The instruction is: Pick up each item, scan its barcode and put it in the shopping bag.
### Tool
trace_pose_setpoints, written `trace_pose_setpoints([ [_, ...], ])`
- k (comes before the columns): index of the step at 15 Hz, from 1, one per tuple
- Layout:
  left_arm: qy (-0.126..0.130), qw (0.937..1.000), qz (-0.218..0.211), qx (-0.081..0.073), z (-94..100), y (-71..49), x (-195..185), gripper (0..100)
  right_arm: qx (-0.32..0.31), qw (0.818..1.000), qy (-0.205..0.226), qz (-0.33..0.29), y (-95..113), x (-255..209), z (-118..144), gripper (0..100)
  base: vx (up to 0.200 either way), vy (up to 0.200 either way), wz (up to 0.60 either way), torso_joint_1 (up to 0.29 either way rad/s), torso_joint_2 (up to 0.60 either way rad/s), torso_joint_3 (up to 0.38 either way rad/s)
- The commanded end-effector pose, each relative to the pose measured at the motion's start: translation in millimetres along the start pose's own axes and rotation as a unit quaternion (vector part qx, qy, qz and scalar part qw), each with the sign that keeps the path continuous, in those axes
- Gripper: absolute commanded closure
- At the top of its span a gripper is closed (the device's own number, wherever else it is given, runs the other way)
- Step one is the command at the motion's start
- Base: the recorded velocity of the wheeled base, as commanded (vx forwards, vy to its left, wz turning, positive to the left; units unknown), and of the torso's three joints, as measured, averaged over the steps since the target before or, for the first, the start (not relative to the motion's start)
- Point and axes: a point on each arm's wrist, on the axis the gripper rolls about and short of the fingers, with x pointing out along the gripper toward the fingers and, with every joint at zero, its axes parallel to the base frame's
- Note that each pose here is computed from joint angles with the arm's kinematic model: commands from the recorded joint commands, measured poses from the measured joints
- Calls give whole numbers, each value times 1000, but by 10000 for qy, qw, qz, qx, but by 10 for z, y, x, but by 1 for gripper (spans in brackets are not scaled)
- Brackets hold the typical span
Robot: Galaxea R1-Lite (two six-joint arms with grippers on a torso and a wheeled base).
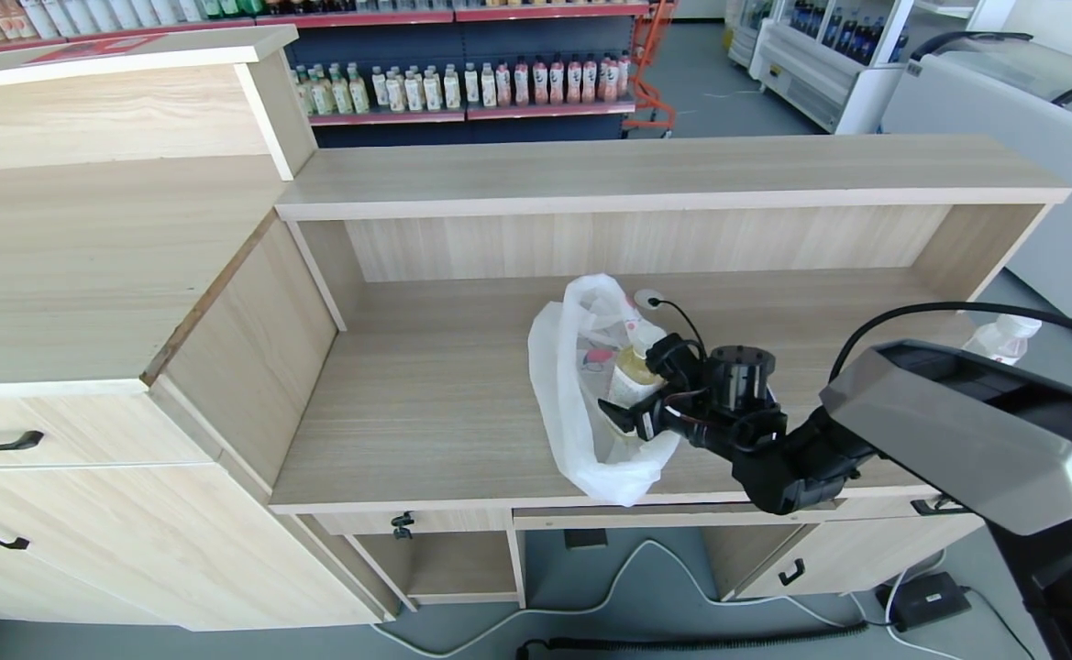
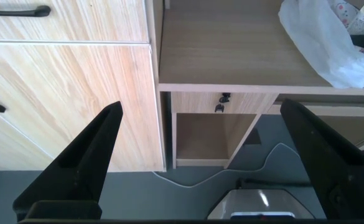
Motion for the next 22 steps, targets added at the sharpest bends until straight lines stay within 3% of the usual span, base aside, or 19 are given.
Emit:
trace_pose_setpoints([
  [1,-10,10000,0,-1,4,0,-1,0,-9,9999,-125,-20,-17,-14,84,0,0,0,0,0,0,0],
  [3,-2,10000,0,-1,0,0,0,0,243,9986,-462,-127,-108,-138,433,0,0,0,0,0,0,0],
  [4,-2,10000,0,-1,0,0,0,0,246,9984,-488,-149,-129,-157,471,0,0,0,0,0,0,0],
  [5,-2,10000,0,-1,0,0,0,0,259,9983,-483,-210,-219,-368,757,0,0,0,0,0,0,0],
  [8,-2,10000,0,-1,0,0,0,0,280,9979,-489,-328,-290,-804,1028,0,0,0,0,0,0,0],
  [9,-2,10000,0,-1,0,0,0,0,281,9979,-487,-335,-298,-835,1039,0,0,0,0,0,0,0],
  [11,-2,10000,0,-1,0,0,0,0,322,9977,-366,-478,-345,-1324,1207,0,0,0,0,0,0,0],
  [14,-2,10000,0,-1,0,0,0,0,231,9944,-522,-889,-397,-2013,1398,0,0,0,0,0,0,0],
  [16,-2,10000,0,-1,0,0,0,0,-46,9911,-424,-1263,-425,-2481,1384,0,0,0,0,0,0,0],
  [19,-2,10000,0,-1,0,0,0,0,-957,9540,301,-2827,-697,-3333,1311,0,0,0,-200,1,1,2],
  [22,-2,10000,0,-1,0,0,0,0,-740,8898,938,-4403,-957,-3852,1196,0,0,0,-400,0,-3,3],
])
